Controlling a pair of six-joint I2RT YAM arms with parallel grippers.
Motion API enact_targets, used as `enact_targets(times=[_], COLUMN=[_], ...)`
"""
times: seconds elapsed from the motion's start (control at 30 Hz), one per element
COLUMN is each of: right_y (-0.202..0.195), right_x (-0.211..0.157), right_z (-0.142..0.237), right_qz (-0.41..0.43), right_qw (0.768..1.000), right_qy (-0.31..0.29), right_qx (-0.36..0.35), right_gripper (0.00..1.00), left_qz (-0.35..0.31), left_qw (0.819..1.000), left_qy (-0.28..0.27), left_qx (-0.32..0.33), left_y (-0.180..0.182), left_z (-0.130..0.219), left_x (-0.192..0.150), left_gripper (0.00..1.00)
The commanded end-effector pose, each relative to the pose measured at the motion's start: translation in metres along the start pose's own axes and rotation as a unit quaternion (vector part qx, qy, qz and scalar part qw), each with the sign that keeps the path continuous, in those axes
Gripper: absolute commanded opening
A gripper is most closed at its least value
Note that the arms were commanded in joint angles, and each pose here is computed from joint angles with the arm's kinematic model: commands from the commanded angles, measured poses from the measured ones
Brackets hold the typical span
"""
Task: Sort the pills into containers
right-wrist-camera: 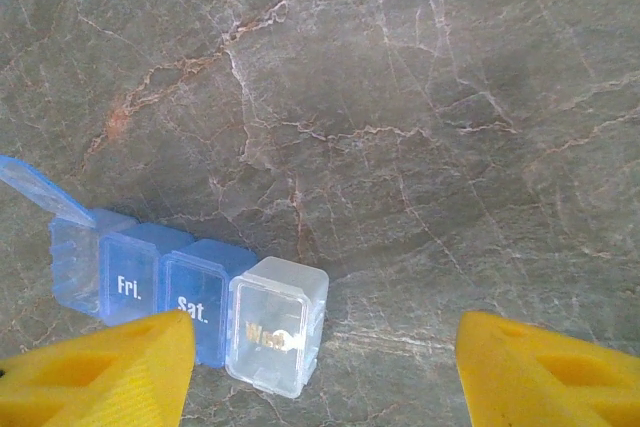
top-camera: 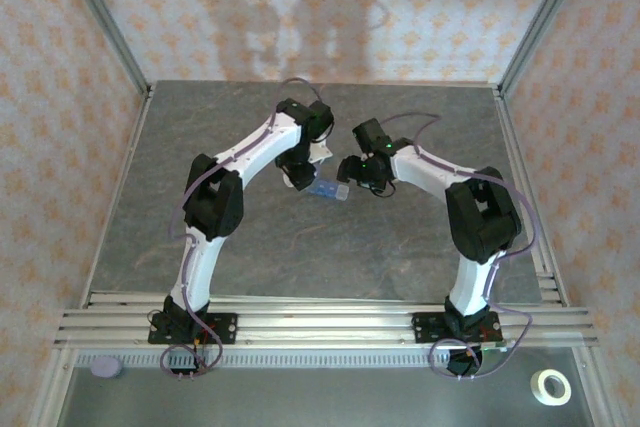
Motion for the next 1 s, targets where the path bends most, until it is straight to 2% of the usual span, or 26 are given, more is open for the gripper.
enact_targets(times=[0.0,0.97], right_y=[0.002,0.003], right_x=[-0.002,-0.007], right_z=[-0.009,-0.027], right_qz=[-0.003,-0.008], right_qw=[1.000,1.000], right_qy=[0.010,0.023], right_qx=[0.002,-0.007], right_gripper=[0.70,0.68], left_qz=[0.000,-0.015], left_qw=[0.999,0.996], left_qy=[0.034,0.081], left_qx=[-0.019,-0.021], left_y=[-0.008,-0.014], left_z=[-0.013,-0.040], left_x=[-0.008,-0.006], left_gripper=[0.00,0.00])
Point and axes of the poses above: each hand's point on the last joint's axis, 136 mm out from that joint toward the fingers, its own z axis back along the fingers, its own y axis along the line the jaws close on, x = y × z, the point moved 3 cm from there along z, back along the fingers, and after that the axes turned 6 degrees about -z, right-handed, at the moved point
